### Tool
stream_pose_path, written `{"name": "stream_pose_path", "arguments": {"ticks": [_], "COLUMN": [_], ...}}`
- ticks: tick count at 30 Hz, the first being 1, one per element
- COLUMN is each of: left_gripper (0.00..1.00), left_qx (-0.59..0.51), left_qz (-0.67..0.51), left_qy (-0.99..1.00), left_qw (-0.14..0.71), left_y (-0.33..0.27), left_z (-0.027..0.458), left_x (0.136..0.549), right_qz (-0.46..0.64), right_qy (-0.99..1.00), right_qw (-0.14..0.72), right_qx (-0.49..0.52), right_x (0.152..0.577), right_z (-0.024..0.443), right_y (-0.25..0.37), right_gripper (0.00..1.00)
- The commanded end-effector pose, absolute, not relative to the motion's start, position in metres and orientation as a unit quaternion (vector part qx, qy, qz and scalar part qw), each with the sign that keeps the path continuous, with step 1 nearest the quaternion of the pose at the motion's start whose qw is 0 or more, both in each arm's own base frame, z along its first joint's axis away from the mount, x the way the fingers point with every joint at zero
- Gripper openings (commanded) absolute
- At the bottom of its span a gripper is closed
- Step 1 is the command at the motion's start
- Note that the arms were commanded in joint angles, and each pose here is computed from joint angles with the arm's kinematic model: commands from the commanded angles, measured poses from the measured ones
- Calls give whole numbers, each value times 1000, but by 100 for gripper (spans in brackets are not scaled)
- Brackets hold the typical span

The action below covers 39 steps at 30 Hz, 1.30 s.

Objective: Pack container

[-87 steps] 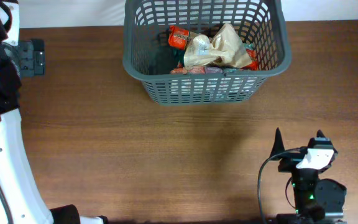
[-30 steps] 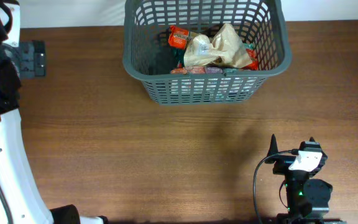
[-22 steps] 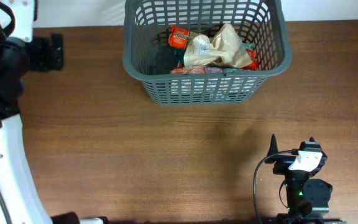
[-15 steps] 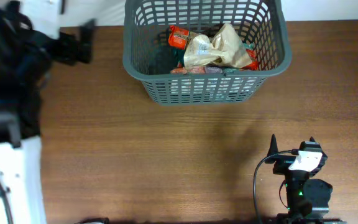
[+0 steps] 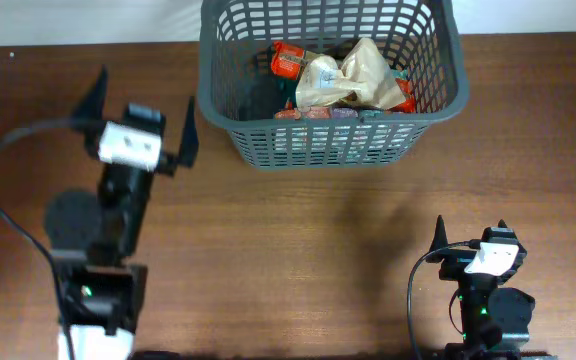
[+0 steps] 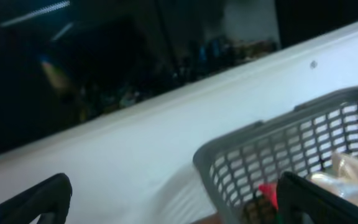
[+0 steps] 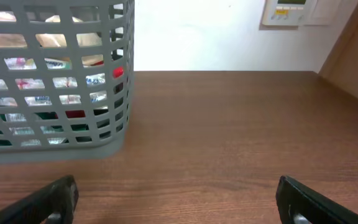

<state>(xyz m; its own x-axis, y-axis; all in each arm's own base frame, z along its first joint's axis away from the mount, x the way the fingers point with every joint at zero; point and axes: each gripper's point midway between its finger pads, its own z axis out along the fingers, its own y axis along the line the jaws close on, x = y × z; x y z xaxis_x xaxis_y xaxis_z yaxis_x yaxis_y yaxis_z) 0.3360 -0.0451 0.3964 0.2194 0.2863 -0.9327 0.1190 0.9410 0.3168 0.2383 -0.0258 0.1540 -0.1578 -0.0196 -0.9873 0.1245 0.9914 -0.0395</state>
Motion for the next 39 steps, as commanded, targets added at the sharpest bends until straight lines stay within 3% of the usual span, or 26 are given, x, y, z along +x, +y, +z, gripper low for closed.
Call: {"name": "stream_pose_path", "arguments": {"ticks": [1,18,23,39], "left_gripper": [99,99,99,99], "left_qx": [130,56,5,16], "left_qz": [79,110,77,67], "left_qy": [630,595,604,624], "left_qw": [761,794,794,778], "left_y": [-30,7,15,10], "left_z": [366,286,269,240], "left_x": [320,240,236,238], "right_qz": [-61,-61,-61,-61], "right_qy": [758,758,758,758], "right_qw": [648,648,648,648], "right_qx": [39,39,39,39], "right_x": [238,238,238,238], "right_z": [152,152,152,152], "right_y": [-28,-28,-28,-28], "right_gripper": [99,99,99,99]}}
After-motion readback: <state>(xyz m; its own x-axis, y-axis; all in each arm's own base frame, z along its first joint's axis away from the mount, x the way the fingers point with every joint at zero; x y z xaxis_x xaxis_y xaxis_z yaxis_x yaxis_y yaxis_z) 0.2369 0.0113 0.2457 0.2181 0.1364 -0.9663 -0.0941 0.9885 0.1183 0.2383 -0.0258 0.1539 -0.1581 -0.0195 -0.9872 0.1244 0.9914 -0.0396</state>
